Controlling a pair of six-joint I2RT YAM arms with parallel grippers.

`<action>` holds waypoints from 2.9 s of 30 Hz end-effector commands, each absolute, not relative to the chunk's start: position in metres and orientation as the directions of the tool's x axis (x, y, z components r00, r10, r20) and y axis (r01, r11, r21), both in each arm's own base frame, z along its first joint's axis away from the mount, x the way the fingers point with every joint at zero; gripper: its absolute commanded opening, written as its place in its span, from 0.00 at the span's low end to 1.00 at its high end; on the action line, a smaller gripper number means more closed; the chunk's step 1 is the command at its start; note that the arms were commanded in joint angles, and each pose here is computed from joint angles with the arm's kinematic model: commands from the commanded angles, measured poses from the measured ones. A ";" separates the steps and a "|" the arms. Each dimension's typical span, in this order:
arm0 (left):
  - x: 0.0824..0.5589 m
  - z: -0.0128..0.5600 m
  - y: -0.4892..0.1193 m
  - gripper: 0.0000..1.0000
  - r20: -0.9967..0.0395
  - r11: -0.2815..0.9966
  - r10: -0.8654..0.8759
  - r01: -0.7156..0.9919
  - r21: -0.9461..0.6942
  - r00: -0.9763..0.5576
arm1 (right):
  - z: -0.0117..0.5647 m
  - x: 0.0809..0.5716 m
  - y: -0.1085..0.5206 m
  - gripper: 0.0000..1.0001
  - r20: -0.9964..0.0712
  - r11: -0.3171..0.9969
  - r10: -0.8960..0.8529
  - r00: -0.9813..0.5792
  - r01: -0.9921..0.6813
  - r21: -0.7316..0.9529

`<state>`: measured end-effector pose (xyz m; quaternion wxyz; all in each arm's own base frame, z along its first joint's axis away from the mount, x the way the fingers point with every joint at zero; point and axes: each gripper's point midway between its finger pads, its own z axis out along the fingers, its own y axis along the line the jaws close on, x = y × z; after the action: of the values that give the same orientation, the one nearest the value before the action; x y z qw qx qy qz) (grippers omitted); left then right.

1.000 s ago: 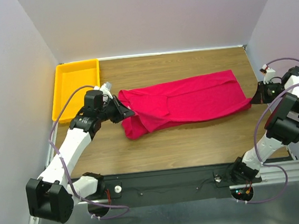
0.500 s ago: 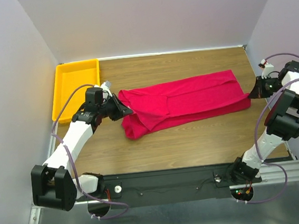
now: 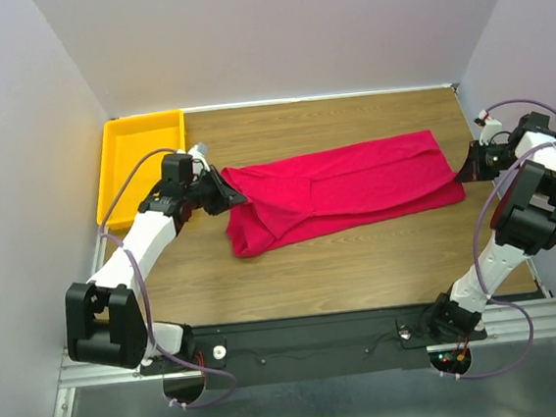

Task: Fold and stack the t-shirts
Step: Fold the tshirt

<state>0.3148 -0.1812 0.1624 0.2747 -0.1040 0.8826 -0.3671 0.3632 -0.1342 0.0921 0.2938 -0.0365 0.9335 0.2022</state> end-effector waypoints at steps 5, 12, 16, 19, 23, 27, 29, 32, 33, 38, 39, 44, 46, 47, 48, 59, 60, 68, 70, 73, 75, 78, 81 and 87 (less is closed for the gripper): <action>0.346 0.197 -0.187 0.00 -0.512 0.701 -0.366 0.132 -0.701 -0.777 | 0.100 0.379 -0.149 0.00 -0.604 0.940 0.046 -0.796 -0.170 0.296; 0.359 0.195 -0.194 0.00 -0.508 0.694 -0.338 0.155 -0.703 -0.792 | 0.092 0.373 -0.151 0.01 -0.589 0.949 0.042 -0.807 -0.152 0.276; 0.363 0.198 -0.197 0.00 -0.511 0.690 -0.324 0.171 -0.704 -0.796 | 0.091 0.372 -0.154 0.01 -0.585 0.954 0.040 -0.810 -0.142 0.264; 0.365 0.197 -0.198 0.00 -0.514 0.690 -0.314 0.180 -0.701 -0.799 | 0.089 0.372 -0.154 0.00 -0.581 0.954 0.042 -0.813 -0.139 0.264; 0.368 0.198 -0.199 0.00 -0.516 0.692 -0.310 0.183 -0.699 -0.799 | 0.088 0.373 -0.154 0.00 -0.583 0.954 0.047 -0.811 -0.136 0.266; 0.370 0.197 -0.200 0.00 -0.516 0.692 -0.307 0.185 -0.698 -0.799 | 0.088 0.374 -0.155 0.01 -0.582 0.955 0.053 -0.812 -0.129 0.266; 0.373 0.197 -0.200 0.00 -0.515 0.691 -0.307 0.185 -0.699 -0.801 | 0.087 0.374 -0.155 0.00 -0.580 0.956 0.055 -0.813 -0.125 0.266; 0.375 0.197 -0.201 0.00 -0.515 0.691 -0.307 0.185 -0.699 -0.801 | 0.086 0.374 -0.156 0.01 -0.578 0.957 0.057 -0.814 -0.120 0.264; 0.377 0.196 -0.201 0.00 -0.516 0.693 -0.305 0.185 -0.696 -0.800 | 0.085 0.374 -0.156 0.01 -0.577 0.957 0.061 -0.815 -0.118 0.267; 0.387 0.197 -0.205 0.00 -0.519 0.689 -0.301 0.193 -0.698 -0.800 | 0.080 0.375 -0.158 0.01 -0.571 0.957 0.071 -0.818 -0.106 0.271; 0.388 0.195 -0.205 0.00 -0.514 0.690 -0.300 0.190 -0.699 -0.804 | 0.079 0.376 -0.158 0.01 -0.569 0.956 0.073 -0.819 -0.105 0.273; 0.393 0.193 -0.208 0.00 -0.509 0.683 -0.296 0.194 -0.705 -0.808 | 0.073 0.375 -0.159 0.01 -0.559 0.957 0.076 -0.826 -0.097 0.273; 0.396 0.192 -0.209 0.00 -0.508 0.683 -0.293 0.195 -0.704 -0.810 | 0.072 0.375 -0.159 0.00 -0.558 0.957 0.076 -0.827 -0.096 0.274; 0.396 0.191 -0.209 0.00 -0.507 0.683 -0.291 0.194 -0.704 -0.812 | 0.070 0.375 -0.159 0.00 -0.557 0.957 0.077 -0.827 -0.096 0.275; 0.397 0.189 -0.209 0.00 -0.503 0.684 -0.292 0.189 -0.704 -0.814 | 0.069 0.375 -0.159 0.00 -0.555 0.956 0.079 -0.828 -0.094 0.276; 0.402 0.172 -0.205 0.00 -0.498 0.714 -0.289 0.162 -0.681 -0.818 | 0.067 0.381 -0.162 0.01 -0.557 0.955 0.090 -0.826 -0.087 0.284; 0.403 0.170 -0.204 0.00 -0.496 0.718 -0.290 0.157 -0.678 -0.819 | 0.067 0.382 -0.162 0.01 -0.557 0.955 0.091 -0.825 -0.087 0.284; 0.405 0.163 -0.203 0.00 -0.497 0.731 -0.285 0.150 -0.666 -0.819 | 0.066 0.389 -0.164 0.01 -0.561 0.950 0.105 -0.821 -0.084 0.300; 0.406 0.164 -0.202 0.00 -0.502 0.732 -0.285 0.153 -0.664 -0.816 | 0.066 0.391 -0.164 0.01 -0.562 0.949 0.108 -0.820 -0.083 0.303; 0.408 0.165 -0.202 0.00 -0.509 0.736 -0.284 0.156 -0.659 -0.812 | 0.066 0.393 -0.164 0.01 -0.563 0.948 0.112 -0.819 -0.082 0.309; 0.409 0.165 -0.201 0.00 -0.511 0.738 -0.285 0.154 -0.657 -0.811 | 0.067 0.395 -0.163 0.00 -0.566 0.947 0.111 -0.817 -0.086 0.311; 0.410 0.167 -0.202 0.00 -0.519 0.738 -0.281 0.163 -0.655 -0.807 | 0.067 0.398 -0.163 0.01 -0.567 0.945 0.114 -0.816 -0.087 0.315; 0.412 0.170 -0.202 0.00 -0.527 0.739 -0.282 0.169 -0.653 -0.802 | 0.066 0.401 -0.162 0.01 -0.567 0.943 0.120 -0.815 -0.085 0.322; 0.414 0.174 -0.200 0.00 -0.545 0.746 -0.279 0.179 -0.642 -0.791 | 0.070 0.411 -0.164 0.01 -0.579 0.940 0.136 -0.804 -0.080 0.332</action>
<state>0.3981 -0.2006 0.1496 0.2814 -0.0476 0.8910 -0.3531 0.3869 -0.1558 0.0523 0.2732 0.0235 0.9442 0.1824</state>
